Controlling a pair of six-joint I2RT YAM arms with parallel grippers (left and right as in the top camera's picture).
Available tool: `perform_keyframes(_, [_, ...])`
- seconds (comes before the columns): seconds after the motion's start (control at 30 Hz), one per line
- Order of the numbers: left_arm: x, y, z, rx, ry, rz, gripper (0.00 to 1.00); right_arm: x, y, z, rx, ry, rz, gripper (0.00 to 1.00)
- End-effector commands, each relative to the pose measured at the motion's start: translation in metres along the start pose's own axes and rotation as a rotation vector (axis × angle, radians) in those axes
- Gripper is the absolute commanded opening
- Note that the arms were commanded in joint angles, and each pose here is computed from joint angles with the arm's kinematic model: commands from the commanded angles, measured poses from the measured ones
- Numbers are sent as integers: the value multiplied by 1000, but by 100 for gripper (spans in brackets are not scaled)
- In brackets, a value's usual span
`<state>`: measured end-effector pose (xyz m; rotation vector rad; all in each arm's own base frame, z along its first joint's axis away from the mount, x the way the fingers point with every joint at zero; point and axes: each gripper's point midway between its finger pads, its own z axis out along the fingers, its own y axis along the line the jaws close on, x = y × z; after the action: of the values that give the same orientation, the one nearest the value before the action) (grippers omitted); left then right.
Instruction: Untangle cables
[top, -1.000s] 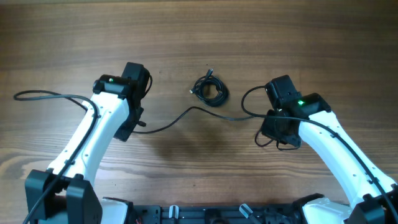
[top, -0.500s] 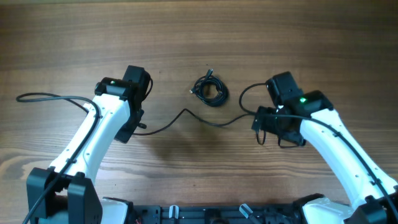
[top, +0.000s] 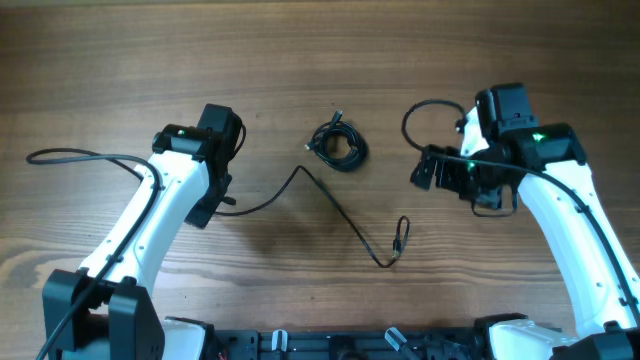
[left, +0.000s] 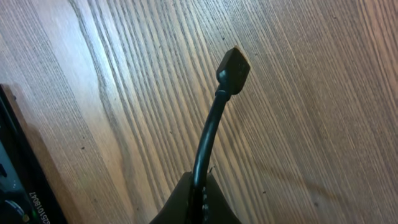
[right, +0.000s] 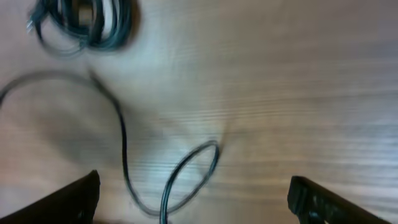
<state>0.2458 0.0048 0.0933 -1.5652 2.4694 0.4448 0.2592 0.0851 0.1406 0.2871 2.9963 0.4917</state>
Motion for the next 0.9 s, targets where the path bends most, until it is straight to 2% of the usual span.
perform_keyframes(0.0, [-3, 2, 3, -16, -21, 13, 4, 19, 8, 0, -52, 83, -45, 99])
perform_keyframes(0.1, [-3, 2, 3, -16, -21, 13, 4, 24, 5, 2, -45, 104, -33, 96])
perform_keyframes(0.2, [-3, 2, 3, -16, -22, 13, 4, 45, -7, 24, -28, 178, 46, 94])
perform_keyframes(0.27, [-3, 1, 3, -13, -22, 11, 4, 53, 4, 41, -130, 206, 41, 92])
perform_keyframes(0.37, [-3, 0, 3, -10, -23, 11, 4, 48, 13, 65, -185, 171, 151, 91])
perform_keyframes(0.47, [-3, 0, 3, -10, -23, 11, 4, 49, 24, 73, -196, 158, 166, 91])
perform_keyframes(0.57, [-3, 0, 3, -9, -22, 10, 4, 48, 28, 80, -137, 126, 216, 88])
perform_keyframes(0.7, [-3, 0, 3, -7, -23, 10, 4, 59, 36, 85, -114, 147, 237, 77])
perform_keyframes(0.8, [-3, -1, 3, -2, -24, 7, 4, 67, 41, 91, -83, 143, 230, 76])
perform_keyframes(0.87, [-3, -1, 3, -3, -24, 8, 4, 68, 38, 95, -63, 132, 247, 64])
